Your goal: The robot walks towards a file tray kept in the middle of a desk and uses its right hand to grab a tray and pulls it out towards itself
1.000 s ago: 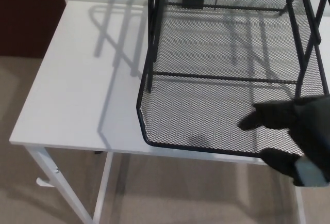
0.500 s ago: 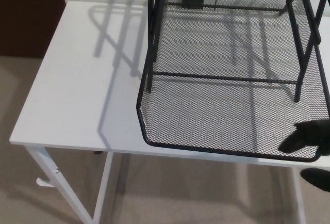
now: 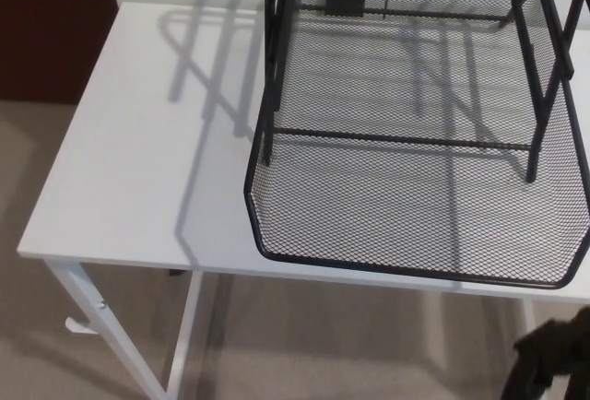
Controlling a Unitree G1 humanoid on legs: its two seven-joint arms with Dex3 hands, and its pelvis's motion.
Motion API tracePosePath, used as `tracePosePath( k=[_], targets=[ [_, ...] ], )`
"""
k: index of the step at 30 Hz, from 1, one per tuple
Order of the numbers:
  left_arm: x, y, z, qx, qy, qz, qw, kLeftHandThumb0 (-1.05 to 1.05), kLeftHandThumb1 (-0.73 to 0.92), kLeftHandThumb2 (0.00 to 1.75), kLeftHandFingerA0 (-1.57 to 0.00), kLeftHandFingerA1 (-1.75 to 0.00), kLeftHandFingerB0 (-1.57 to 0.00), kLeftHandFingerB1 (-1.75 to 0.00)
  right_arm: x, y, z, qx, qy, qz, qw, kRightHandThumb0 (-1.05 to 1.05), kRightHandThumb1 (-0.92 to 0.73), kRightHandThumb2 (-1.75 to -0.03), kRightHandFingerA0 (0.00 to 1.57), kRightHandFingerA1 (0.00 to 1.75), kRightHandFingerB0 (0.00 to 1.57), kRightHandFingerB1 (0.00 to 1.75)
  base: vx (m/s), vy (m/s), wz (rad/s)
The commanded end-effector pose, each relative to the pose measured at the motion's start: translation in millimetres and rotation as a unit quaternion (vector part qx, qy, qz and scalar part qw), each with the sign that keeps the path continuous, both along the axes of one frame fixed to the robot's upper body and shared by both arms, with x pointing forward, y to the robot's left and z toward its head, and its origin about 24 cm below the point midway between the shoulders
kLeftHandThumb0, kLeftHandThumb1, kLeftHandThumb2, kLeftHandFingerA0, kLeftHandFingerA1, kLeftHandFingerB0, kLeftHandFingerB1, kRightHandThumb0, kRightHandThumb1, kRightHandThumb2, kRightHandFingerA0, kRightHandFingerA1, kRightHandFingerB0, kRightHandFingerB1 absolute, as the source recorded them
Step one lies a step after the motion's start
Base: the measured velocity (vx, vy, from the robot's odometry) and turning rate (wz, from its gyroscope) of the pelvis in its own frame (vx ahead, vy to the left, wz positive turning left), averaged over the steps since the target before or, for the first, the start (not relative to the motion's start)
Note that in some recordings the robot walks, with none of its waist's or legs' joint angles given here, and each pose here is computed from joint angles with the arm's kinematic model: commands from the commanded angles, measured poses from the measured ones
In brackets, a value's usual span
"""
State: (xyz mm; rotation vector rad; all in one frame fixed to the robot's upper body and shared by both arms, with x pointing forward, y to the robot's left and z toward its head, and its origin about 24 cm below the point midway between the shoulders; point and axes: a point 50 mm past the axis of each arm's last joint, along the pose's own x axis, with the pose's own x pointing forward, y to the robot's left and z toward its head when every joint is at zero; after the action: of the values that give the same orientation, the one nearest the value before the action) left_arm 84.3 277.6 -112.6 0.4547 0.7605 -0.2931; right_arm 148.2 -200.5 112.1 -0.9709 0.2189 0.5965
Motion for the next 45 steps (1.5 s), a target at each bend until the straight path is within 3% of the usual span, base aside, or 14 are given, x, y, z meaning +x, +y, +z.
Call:
tracePosePath(
  k=[1, 3, 4, 5, 8, 13, 17, 18, 19, 26, 29, 39, 40, 45],
  targets=[
    [3, 21, 8, 0.023, 0.017, -0.011, 1.000, -0.65, 0.34, 0.53, -0.58, -0.41, -0.37, -0.50, -64, -20, -26, 0.541, 0.325, 0.221, 0.744, -0.50, -0.26, -0.56, 1.29, 0.72, 1.07, 0.65, 0.00, 0.000, 0.00],
    [4, 25, 10, 0.029, 0.017, -0.009, 0.999, -0.60, 0.35, 0.52, -0.57, -0.40, -0.38, -0.48, -55, -34, -51, 0.503, 0.343, 0.101, 0.786, -0.39, -0.26, -0.79, 1.17, 0.94, 0.98, 0.84, 0.00, 0.000, 0.00],
    [4, 25, 10, 0.026, 0.019, -0.006, 0.999, -0.64, 0.34, 0.53, -0.57, -0.41, -0.38, -0.49, -54, -38, -59, 0.483, 0.358, 0.037, 0.798, -0.33, -0.47, -0.57, 1.16, 0.77, 0.94, 0.71, 0.00, 0.000, 0.00],
    [2, 24, 9, 0.023, 0.020, -0.008, 0.999, -0.64, 0.34, 0.53, -0.59, -0.41, -0.38, -0.48, -52, -41, -67, 0.452, 0.359, -0.022, 0.817, -0.45, -0.38, -0.83, 0.99, 0.88, 0.76, 0.77, 0.00, 0.000, 0.00],
    [1, 23, 9, 0.023, 0.021, -0.006, 0.999, -0.64, 0.35, 0.54, -0.58, -0.41, -0.37, -0.48, -34, -49, -103, 0.387, 0.301, -0.238, 0.838, -0.33, -0.60, -0.58, 0.56, 0.62, 0.47, 0.54, 0.00, 0.000, 0.00],
    [7, 30, 10, 0.019, 0.017, 0.030, 0.999, -0.64, 0.35, 0.53, -0.50, -0.41, -0.35, -0.49, -8, -56, -163, 0.359, 0.253, -0.415, 0.797, -0.21, -0.64, -0.59, 0.35, 0.58, 0.54, 0.62, 0.00, 0.000, 0.00],
    [16, 38, 11, -0.001, 0.011, 0.078, 0.997, -0.69, 0.29, 0.77, -0.50, -0.53, -0.31, -0.56, -4, -65, -199, 0.355, 0.244, -0.499, 0.752, -0.31, -0.70, -0.67, 0.13, 0.45, 0.14, 0.41, 0.00, 0.000, 0.00],
    [19, 41, 13, -0.007, 0.009, 0.088, 0.996, -0.66, 0.37, 0.52, -0.51, -0.43, -0.33, -0.51, -5, -68, -205, 0.381, 0.242, -0.518, 0.727, -0.23, -0.74, -1.13, 0.06, 0.54, 0.04, 0.52, 0.00, 0.000, 0.00],
    [22, 44, 15, -0.009, 0.007, 0.097, 0.995, -0.67, 0.38, 0.53, -0.47, -0.40, -0.32, -0.50, -6, -70, -209, 0.384, 0.244, -0.523, 0.721, -0.46, -0.66, -0.76, 0.03, 0.35, 0.03, 0.31, 0.00, 0.000, 0.00],
    [33, 63, 20, 0.018, 0.011, 0.143, 0.990, -0.63, 0.29, 0.76, -0.38, -0.51, -0.28, -0.52, -21, -86, -226, 0.350, 0.282, -0.570, 0.687, -0.52, -0.64, -0.81, 0.00, 0.24, 0.00, 0.18, 0.00, 0.000, 0.00],
    [35, 63, 20, 0.027, 0.011, 0.144, 0.989, -0.60, 0.39, 0.53, -0.45, -0.39, -0.33, -0.44, -27, -90, -228, 0.330, 0.295, -0.565, 0.696, -0.53, -0.65, -0.81, 0.00, 0.23, 0.00, 0.16, 0.00, 0.000, 0.00],
    [37, 59, 17, 0.027, 0.011, 0.144, 0.989, -0.63, 0.30, 0.77, -0.35, -0.50, -0.27, -0.55, -36, -96, -235, 0.318, 0.308, -0.567, 0.694, -0.42, -0.76, -0.62, 0.00, 0.26, 0.00, 0.20, 0.00, 0.000, 0.00],
    [37, 59, 17, 0.029, 0.011, 0.145, 0.989, -0.62, 0.42, 0.54, -0.42, -0.38, -0.30, -0.48, -36, -96, -235, 0.317, 0.308, -0.566, 0.695, -0.42, -0.76, -0.62, 0.00, 0.26, 0.00, 0.23, 0.00, 0.000, 0.00],
    [38, 60, 17, 0.035, 0.015, 0.148, 0.988, -0.60, 0.43, 0.54, -0.40, -0.37, -0.30, -0.48, -36, -96, -237, 0.321, 0.310, -0.563, 0.696, -0.47, -0.66, -0.82, 0.00, 0.25, 0.00, 0.22, 0.00, 0.000, 0.00]
  ],
)
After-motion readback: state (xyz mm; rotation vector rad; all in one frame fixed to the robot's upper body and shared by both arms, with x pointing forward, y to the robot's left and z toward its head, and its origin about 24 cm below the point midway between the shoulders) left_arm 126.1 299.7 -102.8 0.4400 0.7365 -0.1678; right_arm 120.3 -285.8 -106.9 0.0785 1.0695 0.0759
